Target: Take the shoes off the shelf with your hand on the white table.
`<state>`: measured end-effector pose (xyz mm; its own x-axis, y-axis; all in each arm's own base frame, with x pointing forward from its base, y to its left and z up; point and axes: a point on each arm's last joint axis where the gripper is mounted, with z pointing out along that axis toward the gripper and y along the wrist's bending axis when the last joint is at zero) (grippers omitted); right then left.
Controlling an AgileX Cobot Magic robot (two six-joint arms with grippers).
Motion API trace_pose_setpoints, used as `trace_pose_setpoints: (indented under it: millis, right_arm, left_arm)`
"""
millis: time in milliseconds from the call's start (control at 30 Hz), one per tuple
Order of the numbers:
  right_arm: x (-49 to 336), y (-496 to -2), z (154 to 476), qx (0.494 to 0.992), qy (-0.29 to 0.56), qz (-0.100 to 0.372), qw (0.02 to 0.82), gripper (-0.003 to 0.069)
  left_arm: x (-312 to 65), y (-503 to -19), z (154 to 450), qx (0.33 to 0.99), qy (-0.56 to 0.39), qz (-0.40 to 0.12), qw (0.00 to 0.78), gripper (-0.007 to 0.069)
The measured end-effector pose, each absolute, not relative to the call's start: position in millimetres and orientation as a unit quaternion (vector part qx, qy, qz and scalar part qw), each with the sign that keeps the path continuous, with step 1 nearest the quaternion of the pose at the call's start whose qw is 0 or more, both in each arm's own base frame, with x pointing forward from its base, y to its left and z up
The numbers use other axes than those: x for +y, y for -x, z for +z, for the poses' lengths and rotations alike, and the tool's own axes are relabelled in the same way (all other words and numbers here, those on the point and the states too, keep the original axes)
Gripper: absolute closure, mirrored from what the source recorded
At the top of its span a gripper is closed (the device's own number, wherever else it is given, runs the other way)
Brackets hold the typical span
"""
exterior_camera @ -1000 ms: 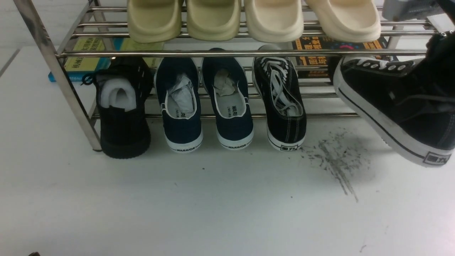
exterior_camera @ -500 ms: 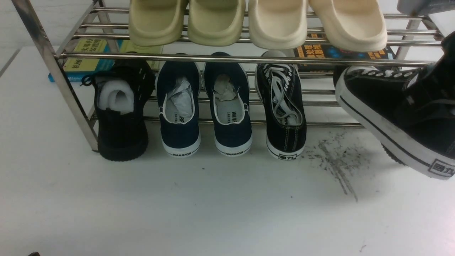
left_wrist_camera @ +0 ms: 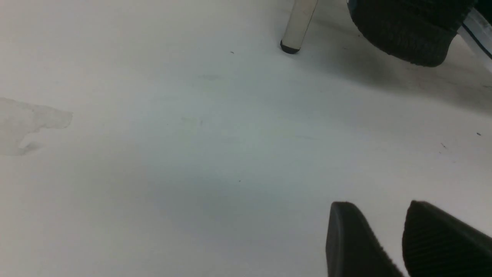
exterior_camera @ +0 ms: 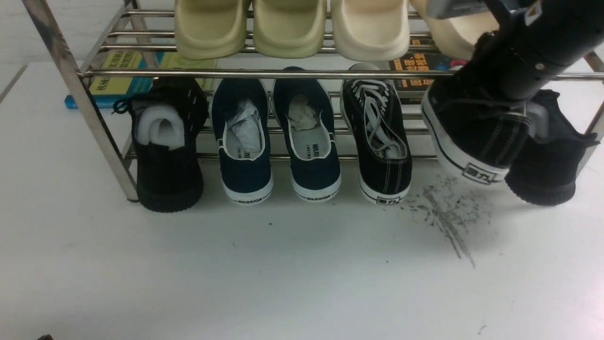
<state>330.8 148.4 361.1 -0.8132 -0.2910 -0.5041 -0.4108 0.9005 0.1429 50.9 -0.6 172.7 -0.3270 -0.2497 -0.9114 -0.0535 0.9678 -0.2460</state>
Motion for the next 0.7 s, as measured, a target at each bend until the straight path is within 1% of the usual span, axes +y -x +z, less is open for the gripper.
trace_pose_setpoints:
  millis: [133, 267, 400, 600, 633, 700]
  right_arm:
    - [157.2, -356.4, 358.6, 0.945, 0.187, 0.115, 0.243, 0.0643]
    - [162.7, -367.3, 358.8, 0.948, 0.190, 0.115, 0.229, 0.0643]
    - [161.0, -364.2, 360.1, 0.953, 0.195, 0.107, 0.205, 0.0643]
    - [158.1, -359.8, 368.8, 0.951, 0.194, 0.107, 0.216, 0.0642]
    - [155.9, -354.5, 375.5, 0.950, 0.190, 0.115, 0.221, 0.0640]
    - [154.9, -347.5, 378.7, 0.950, 0.184, 0.126, 0.219, 0.0639]
  left_arm:
    - [-0.6, -50.9, 172.7, 0.810, 0.094, -0.086, 0.572, 0.0386]
    - [-0.6, -50.9, 172.7, 0.810, 0.094, -0.086, 0.572, 0.0386]
    - [-0.6, -50.9, 172.7, 0.810, 0.094, -0.086, 0.572, 0.0386]
    - [-0.6, -50.9, 172.7, 0.810, 0.094, -0.086, 0.572, 0.0386]
    - [-0.6, -50.9, 172.7, 0.810, 0.094, -0.086, 0.572, 0.0386]
    - [-0.6, -50.9, 172.7, 0.810, 0.094, -0.086, 0.572, 0.0386]
